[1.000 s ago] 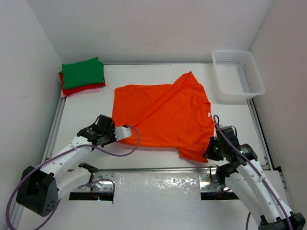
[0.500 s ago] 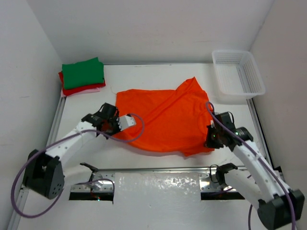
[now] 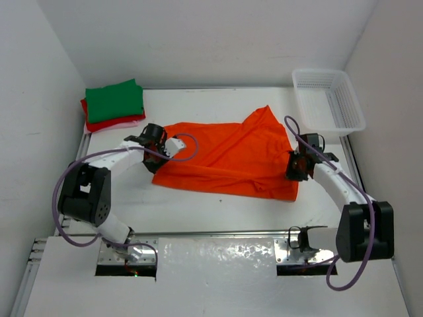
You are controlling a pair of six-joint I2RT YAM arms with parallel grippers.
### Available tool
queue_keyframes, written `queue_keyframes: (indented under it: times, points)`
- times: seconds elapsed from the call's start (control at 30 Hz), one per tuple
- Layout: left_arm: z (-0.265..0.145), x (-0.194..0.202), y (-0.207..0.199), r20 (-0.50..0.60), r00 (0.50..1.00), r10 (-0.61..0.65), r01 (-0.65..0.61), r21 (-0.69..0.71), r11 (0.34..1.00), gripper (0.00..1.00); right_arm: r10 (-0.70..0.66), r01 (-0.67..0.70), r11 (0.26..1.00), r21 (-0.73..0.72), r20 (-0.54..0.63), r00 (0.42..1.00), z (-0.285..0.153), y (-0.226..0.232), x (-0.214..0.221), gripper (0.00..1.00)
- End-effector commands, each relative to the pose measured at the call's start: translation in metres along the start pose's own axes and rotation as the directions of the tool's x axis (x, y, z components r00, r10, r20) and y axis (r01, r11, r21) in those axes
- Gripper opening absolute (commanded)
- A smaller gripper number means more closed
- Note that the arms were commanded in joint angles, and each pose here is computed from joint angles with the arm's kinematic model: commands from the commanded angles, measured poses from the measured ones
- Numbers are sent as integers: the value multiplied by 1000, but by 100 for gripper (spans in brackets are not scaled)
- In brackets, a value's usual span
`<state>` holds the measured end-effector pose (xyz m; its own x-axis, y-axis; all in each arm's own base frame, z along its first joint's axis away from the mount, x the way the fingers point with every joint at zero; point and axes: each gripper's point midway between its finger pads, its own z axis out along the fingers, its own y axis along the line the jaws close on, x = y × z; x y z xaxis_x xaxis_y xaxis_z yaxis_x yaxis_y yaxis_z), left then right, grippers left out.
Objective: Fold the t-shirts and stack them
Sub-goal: Fold the flattened tshirt in 1/3 of the way
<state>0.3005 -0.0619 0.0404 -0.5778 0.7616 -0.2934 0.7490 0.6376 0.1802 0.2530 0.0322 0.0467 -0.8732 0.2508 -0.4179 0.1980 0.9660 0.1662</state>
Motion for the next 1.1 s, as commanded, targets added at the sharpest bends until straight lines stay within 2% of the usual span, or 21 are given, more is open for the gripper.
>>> queue_keyframes:
  times: [0.0, 0.2, 0.33, 0.5, 0.67, 0.77, 0.83, 0.97, 1.0, 1.03, 1.07]
  points:
    - [2, -12, 6, 24, 999, -34, 34, -1, 999, 0, -44, 49, 998, -45, 104, 994, -1, 10, -39, 0]
    - [9, -14, 17, 10, 995, -99, 99, -27, 995, 0, -90, 96, 993, -62, 85, 992, 10, 14, -48, 0]
    - [4, -24, 30, 54, 988, -145, 148, -61, 987, 1, -104, 110, 993, -50, 97, 990, 11, 13, -56, 0]
    - [15, -26, 33, 41, 982, -185, 187, -58, 981, 13, -129, 131, 991, -38, 58, 990, 23, 11, -58, 0]
    - [17, -19, 62, 36, 962, -270, 272, -158, 949, 17, -142, 144, 989, -34, 42, 989, 33, 12, -65, 0]
    - [5, -23, 94, 84, 942, -326, 337, -249, 908, 24, -145, 145, 989, -24, 22, 989, 40, 11, -69, 3]
    - [-4, -25, 112, 108, 933, -343, 359, -303, 883, 26, -142, 143, 989, -28, 7, 990, 44, 13, -73, 11]
    - [-50, -47, 151, 230, 911, -341, 409, -408, 817, 33, -134, 135, 991, -17, 27, 991, 41, 15, -86, 17]
    - [-57, -55, 147, 253, 914, -317, 395, -374, 839, 33, -135, 135, 991, -15, 43, 990, 38, 16, -92, 18]
    - [-60, -70, 127, 288, 918, -274, 349, -256, 901, 34, -138, 138, 990, -12, 44, 990, 35, 16, -93, 19]
    - [-72, -78, 110, 312, 933, -180, 256, -226, 940, 34, -145, 146, 989, -14, 48, 988, 33, 17, -95, 21]
